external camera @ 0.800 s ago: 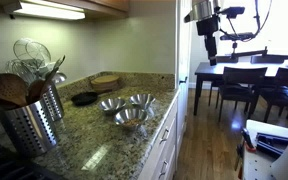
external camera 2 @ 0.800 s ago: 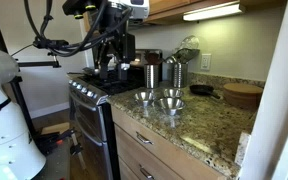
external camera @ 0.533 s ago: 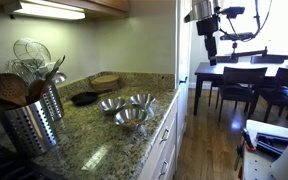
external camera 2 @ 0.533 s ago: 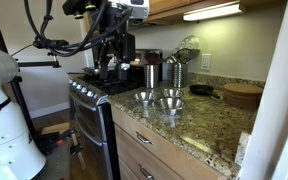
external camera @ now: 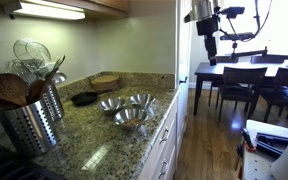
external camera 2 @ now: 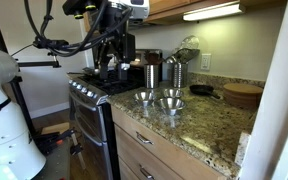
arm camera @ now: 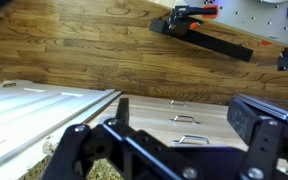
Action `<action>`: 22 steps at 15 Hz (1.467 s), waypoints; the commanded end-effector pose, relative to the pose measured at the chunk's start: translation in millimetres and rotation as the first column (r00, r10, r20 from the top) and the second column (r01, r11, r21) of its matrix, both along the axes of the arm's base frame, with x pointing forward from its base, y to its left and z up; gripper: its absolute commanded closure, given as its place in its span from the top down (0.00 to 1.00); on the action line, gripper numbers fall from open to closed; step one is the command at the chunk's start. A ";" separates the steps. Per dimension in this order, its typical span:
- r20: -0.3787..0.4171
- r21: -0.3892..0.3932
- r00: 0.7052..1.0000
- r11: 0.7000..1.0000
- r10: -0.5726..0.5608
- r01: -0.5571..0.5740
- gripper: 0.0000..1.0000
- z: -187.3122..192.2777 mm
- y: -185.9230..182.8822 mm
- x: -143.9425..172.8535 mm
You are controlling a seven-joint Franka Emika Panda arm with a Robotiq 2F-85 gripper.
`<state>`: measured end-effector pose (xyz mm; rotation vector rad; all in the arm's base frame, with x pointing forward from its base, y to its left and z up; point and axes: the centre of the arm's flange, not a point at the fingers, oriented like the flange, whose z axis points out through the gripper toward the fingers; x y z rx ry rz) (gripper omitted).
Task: Pour the contents of the left silver bowl into the right silver bowl
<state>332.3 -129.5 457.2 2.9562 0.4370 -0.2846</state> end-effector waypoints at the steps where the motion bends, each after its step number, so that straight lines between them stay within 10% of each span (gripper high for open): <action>1: 0.001 0.013 0.999 0.999 0.040 -0.040 1.00 -2.7 6.8 14.8; 11: 0.011 0.131 0.998 0.989 -0.065 0.063 1.00 -32.5 24.8 72.4; 22: -0.025 0.469 0.998 0.880 -0.065 0.069 1.00 -73.0 87.4 147.5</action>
